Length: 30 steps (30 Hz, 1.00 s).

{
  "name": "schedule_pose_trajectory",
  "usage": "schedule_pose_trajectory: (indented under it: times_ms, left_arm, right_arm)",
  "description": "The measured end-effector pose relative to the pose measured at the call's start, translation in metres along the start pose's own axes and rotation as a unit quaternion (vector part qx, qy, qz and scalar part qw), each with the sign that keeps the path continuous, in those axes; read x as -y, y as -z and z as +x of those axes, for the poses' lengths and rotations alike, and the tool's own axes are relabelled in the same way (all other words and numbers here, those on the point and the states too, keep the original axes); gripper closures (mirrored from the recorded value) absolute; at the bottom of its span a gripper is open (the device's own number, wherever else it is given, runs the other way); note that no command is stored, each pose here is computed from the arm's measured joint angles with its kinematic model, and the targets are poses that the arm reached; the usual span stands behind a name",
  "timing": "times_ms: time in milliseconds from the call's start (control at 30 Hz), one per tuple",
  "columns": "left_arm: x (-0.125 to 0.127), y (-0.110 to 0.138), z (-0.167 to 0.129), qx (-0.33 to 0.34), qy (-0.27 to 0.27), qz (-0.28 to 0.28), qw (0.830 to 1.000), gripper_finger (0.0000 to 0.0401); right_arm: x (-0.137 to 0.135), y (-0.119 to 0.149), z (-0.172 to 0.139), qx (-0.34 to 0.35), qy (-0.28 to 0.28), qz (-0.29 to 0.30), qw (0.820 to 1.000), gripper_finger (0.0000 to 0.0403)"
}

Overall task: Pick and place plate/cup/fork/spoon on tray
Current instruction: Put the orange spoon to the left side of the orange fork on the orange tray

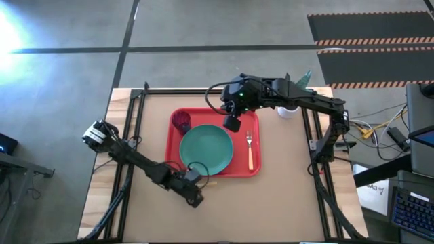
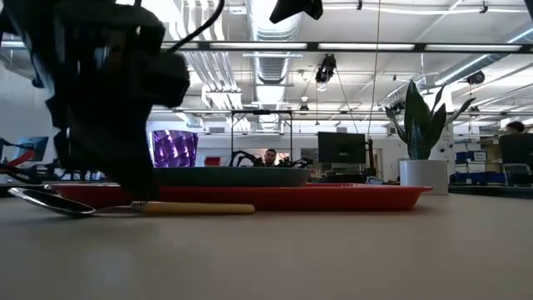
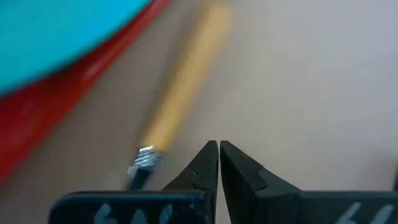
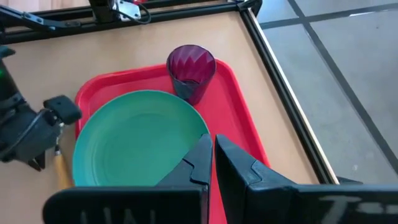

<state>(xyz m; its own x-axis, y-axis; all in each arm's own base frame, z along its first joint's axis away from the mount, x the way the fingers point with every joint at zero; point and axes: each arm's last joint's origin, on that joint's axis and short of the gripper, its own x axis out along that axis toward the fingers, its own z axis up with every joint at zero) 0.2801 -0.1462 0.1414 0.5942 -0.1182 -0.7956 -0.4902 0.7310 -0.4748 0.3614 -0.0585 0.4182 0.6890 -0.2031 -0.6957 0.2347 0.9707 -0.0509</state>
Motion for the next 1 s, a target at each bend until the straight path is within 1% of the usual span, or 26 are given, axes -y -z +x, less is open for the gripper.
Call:
schedule_pose_trajectory:
  times_ms: [33, 133, 233, 367, 533, 600, 700, 833, 1000]
  left_arm:
    - [0.003, -0.002, -0.003, -0.001, -0.008, 0.014, 1.0, 0.0401]
    - [0.006, -0.007, -0.013, -0.025, -0.061, 0.055, 0.996, 0.0401]
    - [0.012, -0.014, -0.029, -0.038, -0.093, 0.086, 0.991, 0.0401]
    - [0.018, -0.025, -0.055, -0.009, -0.137, 0.119, 0.983, 0.0401]
    - [0.016, -0.038, -0.1, 0.072, -0.189, 0.134, 0.97, 0.0401]
    - [0.014, -0.044, -0.12, 0.116, -0.201, 0.133, 0.964, 0.0401]
    - [0.01, -0.052, -0.151, 0.196, -0.204, 0.129, 0.95, 0.0401]
    - [0.002, -0.06, -0.191, 0.285, -0.206, 0.142, 0.925, 0.0401]
    - [-0.01, -0.065, -0.23, 0.353, -0.218, 0.167, 0.894, 0.0401]
  right_arm:
    - [0.0, 0.0, -0.001, 0.001, 0.0, 0.001, 1.0, 0.0394]
    - [0.0, 0.0, -0.005, 0.005, 0.0, 0.001, 1.0, 0.0394]
    - [0.001, 0.0, -0.007, 0.008, 0.0, 0.002, 1.0, 0.0394]
    - [0.0, 0.0, -0.007, 0.007, -0.013, 0.002, 1.0, 0.0394]
    - [-0.006, 0.001, -0.006, -0.001, -0.077, 0.009, 0.997, 0.0394]
    - [-0.009, 0.004, -0.004, -0.013, -0.1, 0.015, 0.995, 0.0394]
    - [-0.016, 0.008, 0.002, -0.037, -0.109, 0.018, 0.993, 0.0394]
    - [-0.026, 0.015, 0.018, -0.086, -0.116, 0.026, 0.989, 0.0394]
    - [-0.039, 0.021, 0.044, -0.128, -0.118, 0.033, 0.984, 0.0394]
